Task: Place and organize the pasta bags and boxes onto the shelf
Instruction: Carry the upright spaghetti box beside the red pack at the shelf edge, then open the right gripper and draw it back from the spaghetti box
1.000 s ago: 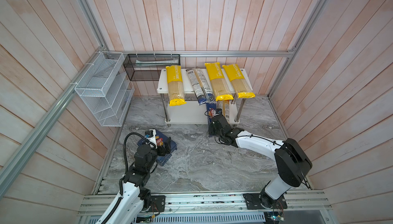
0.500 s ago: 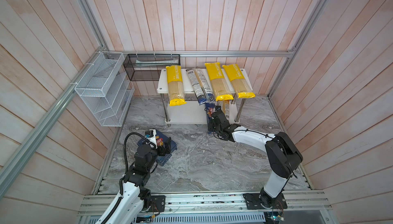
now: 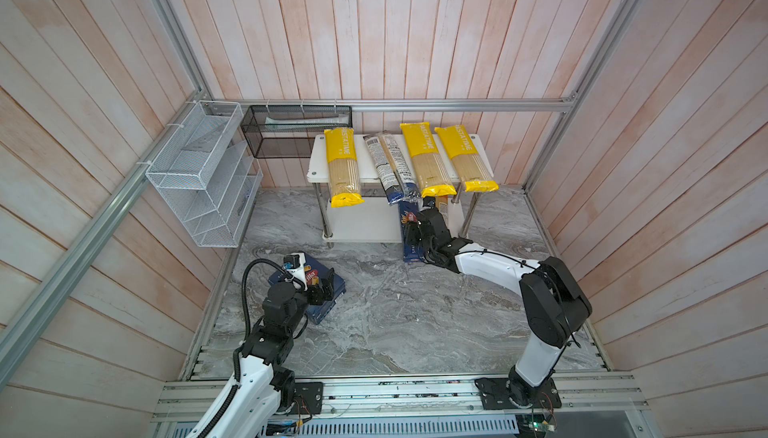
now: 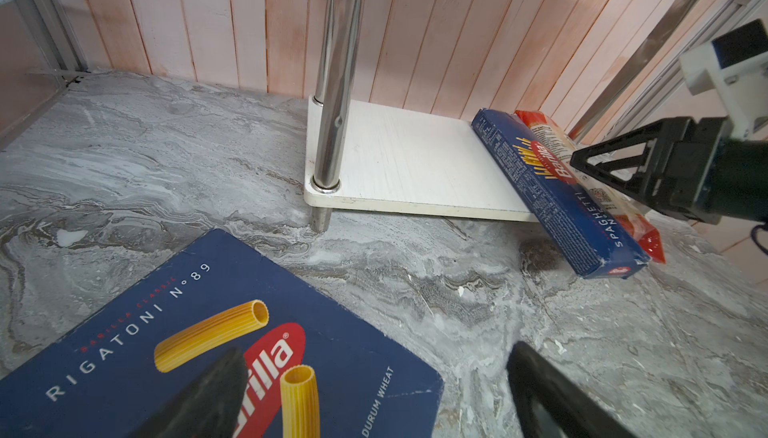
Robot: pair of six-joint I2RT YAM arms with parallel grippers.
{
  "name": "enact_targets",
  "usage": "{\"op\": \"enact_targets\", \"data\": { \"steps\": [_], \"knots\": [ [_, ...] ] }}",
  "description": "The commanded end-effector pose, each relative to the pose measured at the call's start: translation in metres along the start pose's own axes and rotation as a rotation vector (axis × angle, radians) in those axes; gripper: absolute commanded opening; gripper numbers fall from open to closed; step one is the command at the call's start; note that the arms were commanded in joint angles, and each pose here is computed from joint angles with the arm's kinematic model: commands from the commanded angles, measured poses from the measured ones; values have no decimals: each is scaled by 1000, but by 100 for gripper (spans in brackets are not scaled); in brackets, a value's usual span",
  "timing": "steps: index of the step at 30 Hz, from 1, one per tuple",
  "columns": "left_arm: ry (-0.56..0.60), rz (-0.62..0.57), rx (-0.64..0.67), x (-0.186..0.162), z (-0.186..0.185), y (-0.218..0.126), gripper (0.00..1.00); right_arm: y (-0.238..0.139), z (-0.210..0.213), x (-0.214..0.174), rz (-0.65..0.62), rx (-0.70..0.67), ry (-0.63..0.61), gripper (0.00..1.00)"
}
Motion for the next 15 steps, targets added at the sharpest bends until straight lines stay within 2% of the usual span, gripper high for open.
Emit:
{"op": "enact_targets", "data": {
  "steps": [1,9,11,13,15],
  "knots": [
    [6,-20,-9,3,-1,-1,100,-14,1,9,-20,33,8,62],
    [-27,-42,41,6,4,-5,100,-65,13,-15,-21,140,-25,63],
    [-92,-61,146,13,13,-12,100,-81,23,-20,-26,178,-68,63],
    [-221,-84,348,25,29,-25,100,-98,32,-24,-36,219,-110,63],
    [-240,-74,357,37,22,-34,100,-117,43,-29,-46,291,-143,63]
  ]
}}
Point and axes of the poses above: each gripper's point midway between its finger pads, its own y axis out along the fingers, its own z axis along the line the jaws close on, x = y × z, the point moved 6 cm from there along -y, back along the fingers, and after that the axes turned 14 degrees about -y, right-handed, at the moved point
